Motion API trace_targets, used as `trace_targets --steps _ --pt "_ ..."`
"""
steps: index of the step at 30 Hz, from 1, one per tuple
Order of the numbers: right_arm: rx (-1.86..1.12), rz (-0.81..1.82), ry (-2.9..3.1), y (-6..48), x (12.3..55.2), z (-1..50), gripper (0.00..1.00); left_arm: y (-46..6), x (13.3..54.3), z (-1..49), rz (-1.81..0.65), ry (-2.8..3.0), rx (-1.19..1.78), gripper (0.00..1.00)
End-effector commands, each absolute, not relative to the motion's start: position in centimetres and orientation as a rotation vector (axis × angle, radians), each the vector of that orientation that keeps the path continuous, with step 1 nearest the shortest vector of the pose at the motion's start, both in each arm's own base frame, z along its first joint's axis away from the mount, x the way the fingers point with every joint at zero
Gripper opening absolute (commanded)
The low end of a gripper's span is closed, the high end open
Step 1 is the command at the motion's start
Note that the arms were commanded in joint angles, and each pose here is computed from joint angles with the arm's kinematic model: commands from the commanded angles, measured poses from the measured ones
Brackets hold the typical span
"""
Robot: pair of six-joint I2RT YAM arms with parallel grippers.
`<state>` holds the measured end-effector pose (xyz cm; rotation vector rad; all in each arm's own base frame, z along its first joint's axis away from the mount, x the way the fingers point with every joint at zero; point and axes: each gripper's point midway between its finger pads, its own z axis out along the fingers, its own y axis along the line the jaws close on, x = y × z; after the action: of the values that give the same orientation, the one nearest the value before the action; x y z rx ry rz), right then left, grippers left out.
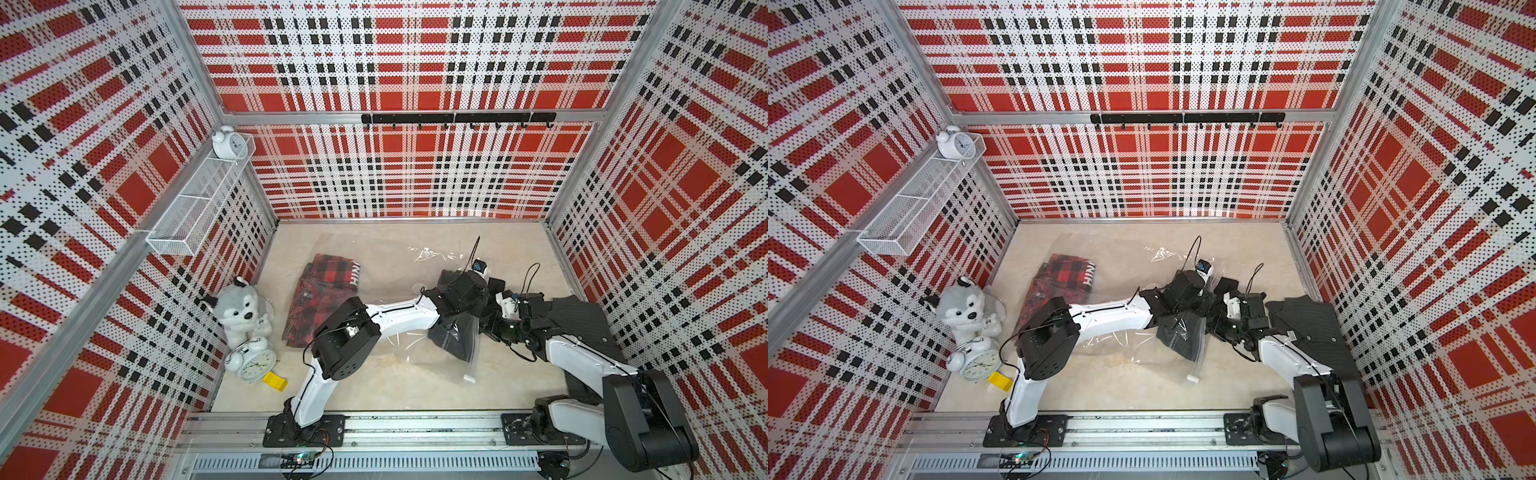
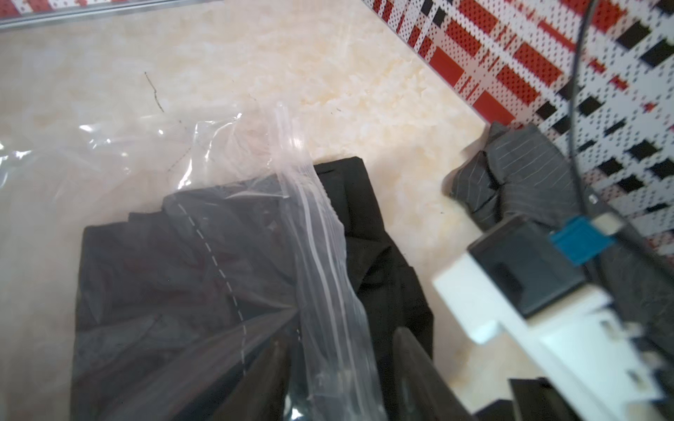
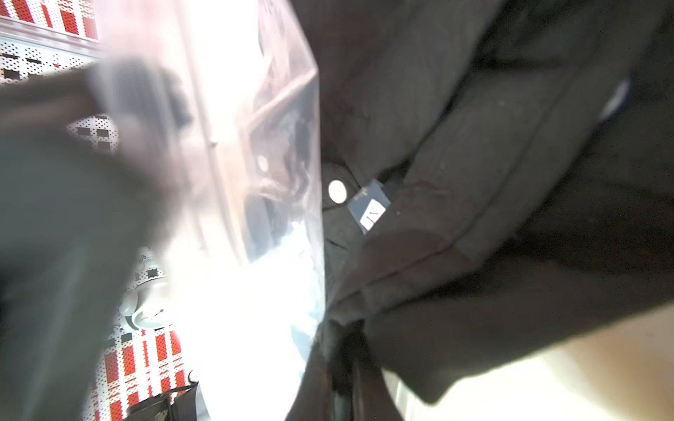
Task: Place the folded shirt into the vacuum bag
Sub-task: Place the shirt in the vacuum bag.
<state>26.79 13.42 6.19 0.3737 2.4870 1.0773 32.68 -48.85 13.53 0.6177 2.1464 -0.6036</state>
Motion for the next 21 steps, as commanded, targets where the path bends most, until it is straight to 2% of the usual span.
trace_targets --steps 1,3,8,14,17,21 --pt "0.346 1.134 2.448 13.9 27.0 6.9 0.00 -47.4 31.2 17.5 -0.549 2.098 0.582 0.66" --pt "0.337 1.136 2.441 14.0 27.0 7.2 0.00 -45.8 30.2 17.6 -0.503 2.102 0.564 0.73" --pt "0.316 1.148 2.450 14.1 26.8 7.0 0.00 -38.0 28.6 16.7 -0.370 2.132 0.394 0.98" --pt "0.324 1.154 2.444 14.0 26.7 6.6 0.00 -25.7 30.0 13.5 -0.278 2.175 0.054 0.98" --pt "0.331 1.150 2.426 13.7 26.8 7.1 0.00 -20.6 31.2 11.6 -0.285 2.186 -0.098 0.99" --pt "0.329 1.123 2.422 13.2 26.9 7.6 0.00 -14.6 32.2 9.1 -0.177 2.203 -0.249 0.99"
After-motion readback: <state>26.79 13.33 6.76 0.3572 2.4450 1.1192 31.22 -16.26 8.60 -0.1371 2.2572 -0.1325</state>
